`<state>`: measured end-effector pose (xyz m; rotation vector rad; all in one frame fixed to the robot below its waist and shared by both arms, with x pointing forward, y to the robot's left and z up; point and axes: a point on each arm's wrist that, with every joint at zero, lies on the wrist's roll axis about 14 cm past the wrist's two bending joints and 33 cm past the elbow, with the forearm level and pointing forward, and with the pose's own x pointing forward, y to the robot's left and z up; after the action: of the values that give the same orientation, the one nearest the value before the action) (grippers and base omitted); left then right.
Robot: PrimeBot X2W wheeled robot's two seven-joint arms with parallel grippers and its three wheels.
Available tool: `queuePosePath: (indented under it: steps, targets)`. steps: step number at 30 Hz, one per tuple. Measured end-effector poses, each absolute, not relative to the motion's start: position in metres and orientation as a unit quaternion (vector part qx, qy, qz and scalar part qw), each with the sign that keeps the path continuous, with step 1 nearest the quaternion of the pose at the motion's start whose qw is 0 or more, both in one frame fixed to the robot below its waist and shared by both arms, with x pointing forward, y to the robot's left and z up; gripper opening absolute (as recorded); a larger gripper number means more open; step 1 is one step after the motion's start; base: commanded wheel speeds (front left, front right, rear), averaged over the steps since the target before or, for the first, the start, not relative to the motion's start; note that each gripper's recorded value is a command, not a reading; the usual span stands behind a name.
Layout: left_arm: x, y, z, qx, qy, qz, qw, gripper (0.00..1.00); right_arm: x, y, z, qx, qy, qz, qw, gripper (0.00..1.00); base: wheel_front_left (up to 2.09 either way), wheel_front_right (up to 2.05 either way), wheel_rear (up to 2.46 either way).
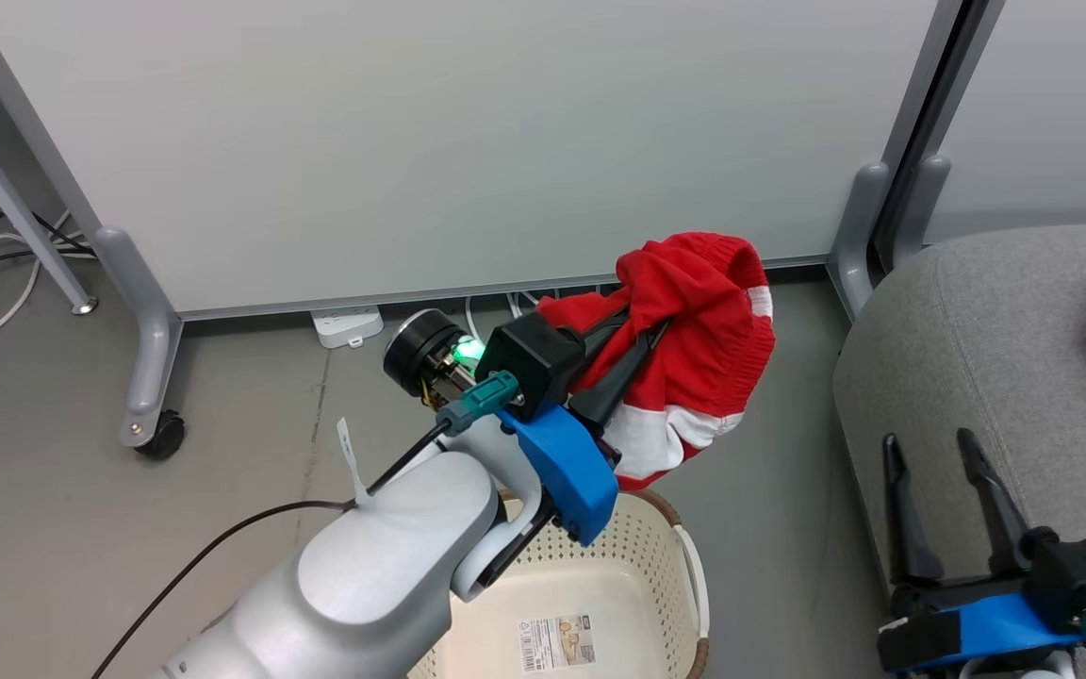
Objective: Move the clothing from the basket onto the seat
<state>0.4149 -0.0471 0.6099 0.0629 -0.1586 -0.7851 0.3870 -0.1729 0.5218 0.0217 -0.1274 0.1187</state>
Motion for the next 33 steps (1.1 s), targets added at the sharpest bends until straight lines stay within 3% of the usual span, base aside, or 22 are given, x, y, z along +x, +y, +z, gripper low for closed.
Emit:
queuePosePath:
  steps: [20, 33]
  targets:
    - [0.418, -0.043, 0.601, 0.032, -0.066, -0.378, 0.923, 0.0, 0.376, -0.071, 0.507, 0.027, -0.039, 0.22, 0.974, 1.0, 0.0, 0.0, 0.0]
    - [0.424, -0.042, 0.596, 0.033, -0.062, -0.378, 0.923, 0.0, 0.401, -0.036, 0.53, 0.023, -0.071, 0.273, 0.959, 1.0, 0.0, 0.0, 0.0]
